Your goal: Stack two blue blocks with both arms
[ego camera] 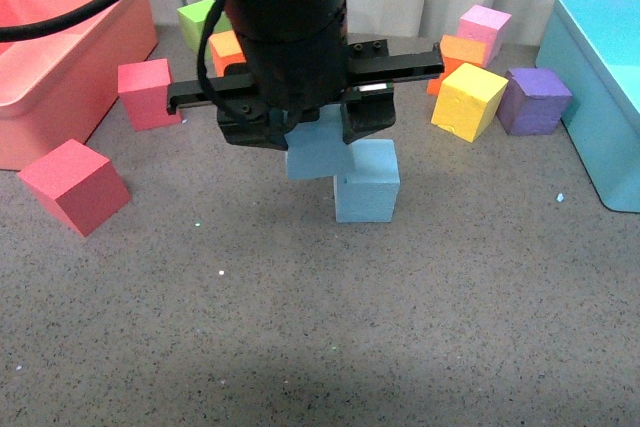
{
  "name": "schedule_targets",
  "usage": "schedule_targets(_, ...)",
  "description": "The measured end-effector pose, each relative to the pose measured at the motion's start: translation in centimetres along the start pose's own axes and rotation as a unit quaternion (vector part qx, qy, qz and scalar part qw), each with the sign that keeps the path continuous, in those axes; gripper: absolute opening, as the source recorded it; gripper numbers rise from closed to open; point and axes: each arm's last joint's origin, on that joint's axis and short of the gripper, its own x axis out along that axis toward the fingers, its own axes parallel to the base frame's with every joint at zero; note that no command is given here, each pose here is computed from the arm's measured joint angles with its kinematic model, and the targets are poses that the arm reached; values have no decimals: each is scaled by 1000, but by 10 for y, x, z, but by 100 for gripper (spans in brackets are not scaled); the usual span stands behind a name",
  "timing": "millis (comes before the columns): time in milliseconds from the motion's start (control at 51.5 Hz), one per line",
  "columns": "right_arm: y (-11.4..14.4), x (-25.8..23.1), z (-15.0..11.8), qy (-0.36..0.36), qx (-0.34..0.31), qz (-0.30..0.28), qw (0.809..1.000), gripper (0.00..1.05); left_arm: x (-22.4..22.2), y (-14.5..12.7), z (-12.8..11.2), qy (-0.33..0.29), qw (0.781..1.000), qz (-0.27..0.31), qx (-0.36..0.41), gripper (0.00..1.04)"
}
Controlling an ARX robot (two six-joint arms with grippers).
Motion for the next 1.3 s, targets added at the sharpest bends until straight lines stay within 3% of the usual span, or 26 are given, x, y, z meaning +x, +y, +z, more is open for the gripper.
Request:
schedule_targets(214,0,0,0,0,0,0,1000,95,6,-24,4,-3,1000,-1,14,42)
schedule_targets(680,0,0,0,0,0,0,1000,95,16,-45,1,7,999,3,33,41)
schedule_targets(1302,0,0,0,0,0,0,1000,95,25,-49,1,9,999,14,41,40)
